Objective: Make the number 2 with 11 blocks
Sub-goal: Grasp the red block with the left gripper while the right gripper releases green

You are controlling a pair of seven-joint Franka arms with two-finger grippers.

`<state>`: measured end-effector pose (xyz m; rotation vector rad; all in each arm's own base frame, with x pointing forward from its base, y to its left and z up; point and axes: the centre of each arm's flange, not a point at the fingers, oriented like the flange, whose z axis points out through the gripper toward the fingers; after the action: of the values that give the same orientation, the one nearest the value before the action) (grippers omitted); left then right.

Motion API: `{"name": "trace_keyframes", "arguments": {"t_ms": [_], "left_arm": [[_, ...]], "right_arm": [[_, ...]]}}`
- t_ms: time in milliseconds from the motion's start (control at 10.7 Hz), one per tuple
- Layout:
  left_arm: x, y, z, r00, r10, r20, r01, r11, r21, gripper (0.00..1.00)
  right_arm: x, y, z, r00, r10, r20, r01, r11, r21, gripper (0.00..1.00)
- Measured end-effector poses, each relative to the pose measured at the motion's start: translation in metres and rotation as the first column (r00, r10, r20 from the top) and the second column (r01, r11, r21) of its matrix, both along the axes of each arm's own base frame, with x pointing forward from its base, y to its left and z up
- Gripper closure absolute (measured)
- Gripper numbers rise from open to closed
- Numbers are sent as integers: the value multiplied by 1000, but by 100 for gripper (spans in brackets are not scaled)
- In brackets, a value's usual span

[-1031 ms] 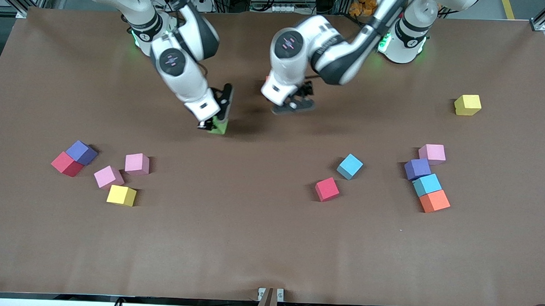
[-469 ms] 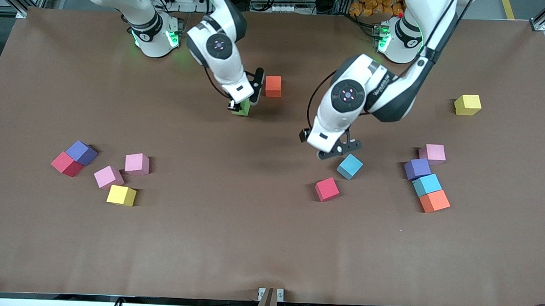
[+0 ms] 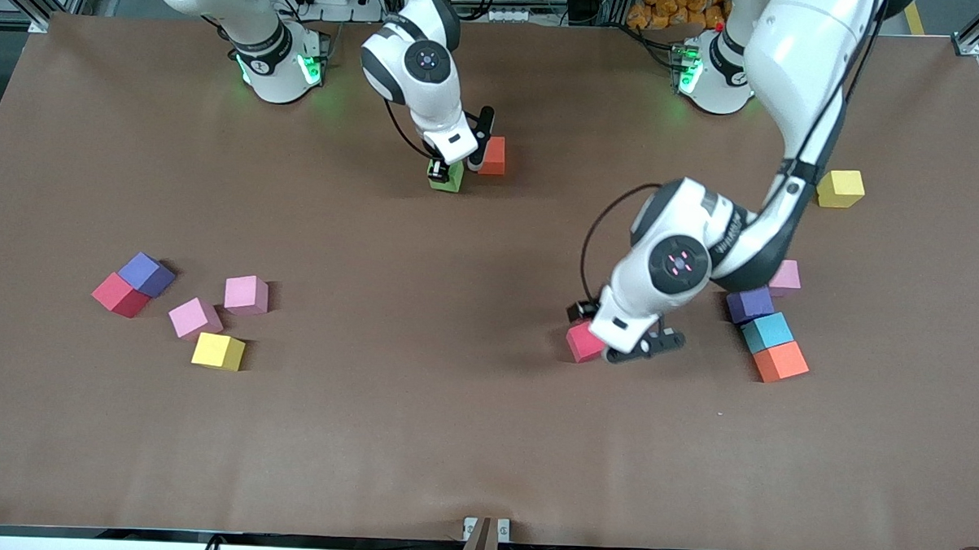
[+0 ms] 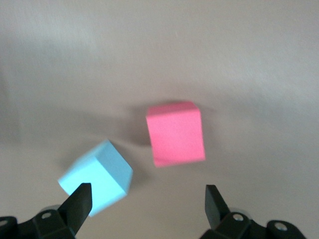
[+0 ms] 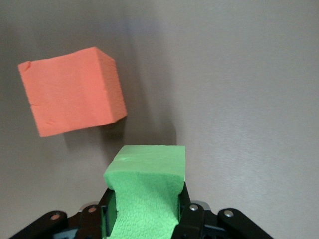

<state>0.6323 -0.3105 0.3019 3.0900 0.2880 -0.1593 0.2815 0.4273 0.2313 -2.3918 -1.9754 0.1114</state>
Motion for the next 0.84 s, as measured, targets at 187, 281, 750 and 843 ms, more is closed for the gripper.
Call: {"name": "trace_keyframes", "arguments": {"t_ms": [187,281,750,843], "left_arm": [[2,-5,3,999,-51,12,51,999,-7,0],[-1,-13,4,998,-56,15,56,998,-8,0],[6,-22,-21,998,-43,45,44,999,-32,0],[11,-23,-29,998,-39,49,40,998,-38,0]], "right_arm": [[-14,7,-8,1000,-11,5,11,1000,-6,50],[-19,10,-10,1000,-14,8,14,1000,-5,50],[-27,17,-12,999,-23,22,23,1000,7,50],[-30,20,-12,999,-25,24,25,1000,10,50]]}}
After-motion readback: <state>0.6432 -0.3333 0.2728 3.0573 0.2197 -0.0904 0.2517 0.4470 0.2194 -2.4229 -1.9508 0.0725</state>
